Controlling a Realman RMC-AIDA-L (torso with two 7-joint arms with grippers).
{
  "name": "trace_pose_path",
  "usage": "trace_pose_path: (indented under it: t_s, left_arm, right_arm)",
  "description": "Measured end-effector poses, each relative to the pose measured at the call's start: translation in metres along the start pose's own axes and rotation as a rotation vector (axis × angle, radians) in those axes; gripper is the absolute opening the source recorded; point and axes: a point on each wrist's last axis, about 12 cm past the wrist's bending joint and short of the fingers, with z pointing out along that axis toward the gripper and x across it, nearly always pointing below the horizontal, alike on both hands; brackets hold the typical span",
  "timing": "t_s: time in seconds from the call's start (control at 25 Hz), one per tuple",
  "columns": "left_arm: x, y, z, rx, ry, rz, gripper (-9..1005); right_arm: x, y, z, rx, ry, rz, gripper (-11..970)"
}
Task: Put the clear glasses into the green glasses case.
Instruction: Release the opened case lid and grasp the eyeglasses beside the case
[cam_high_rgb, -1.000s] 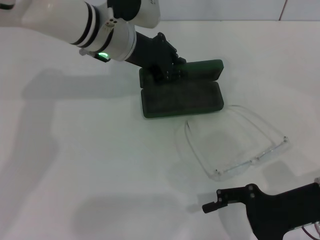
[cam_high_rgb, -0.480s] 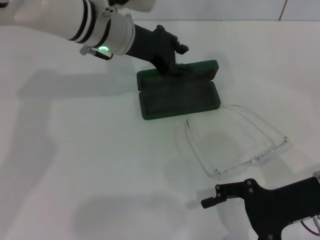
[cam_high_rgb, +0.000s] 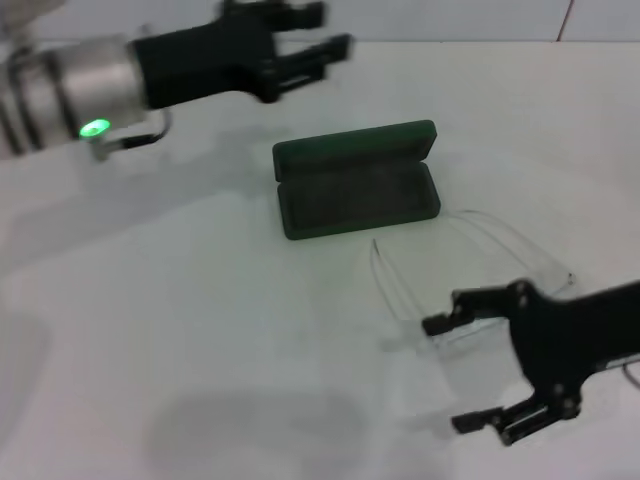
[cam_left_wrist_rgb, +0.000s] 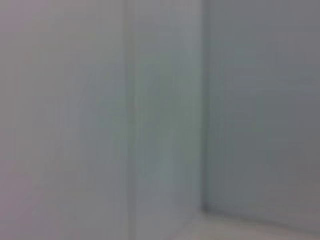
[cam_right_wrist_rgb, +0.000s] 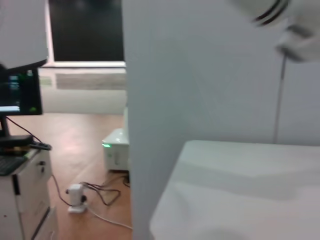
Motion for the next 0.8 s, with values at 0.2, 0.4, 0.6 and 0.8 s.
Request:
trace_pose_path:
  t_s: [0.2, 0.4, 0.6, 0.8]
  left_arm:
    - [0.051, -0.034, -0.067, -0.198, -0.21, 0.047, 509]
    - [0.084, -0.067, -0.097, -0.336, -0.292, 0.027, 514]
    - [0.1, -0.086, -0.109, -0.4, -0.307, 0.006, 519]
    - [0.105, -0.093, -0.11, -0.412, -0.311, -0.018, 524]
  right_arm:
    - [-0.019, -0.021, -0.018, 0.005, 0.14, 0.0, 789]
    - [-0.047, -0.038, -0.021, -0.046, 0.37, -0.049, 783]
    - [-0.071, -0.052, -0.022, -0.057, 0.512, -0.072, 778]
    - [-0.087, -0.064, -0.019, -0.043, 0.627, -0.099, 772]
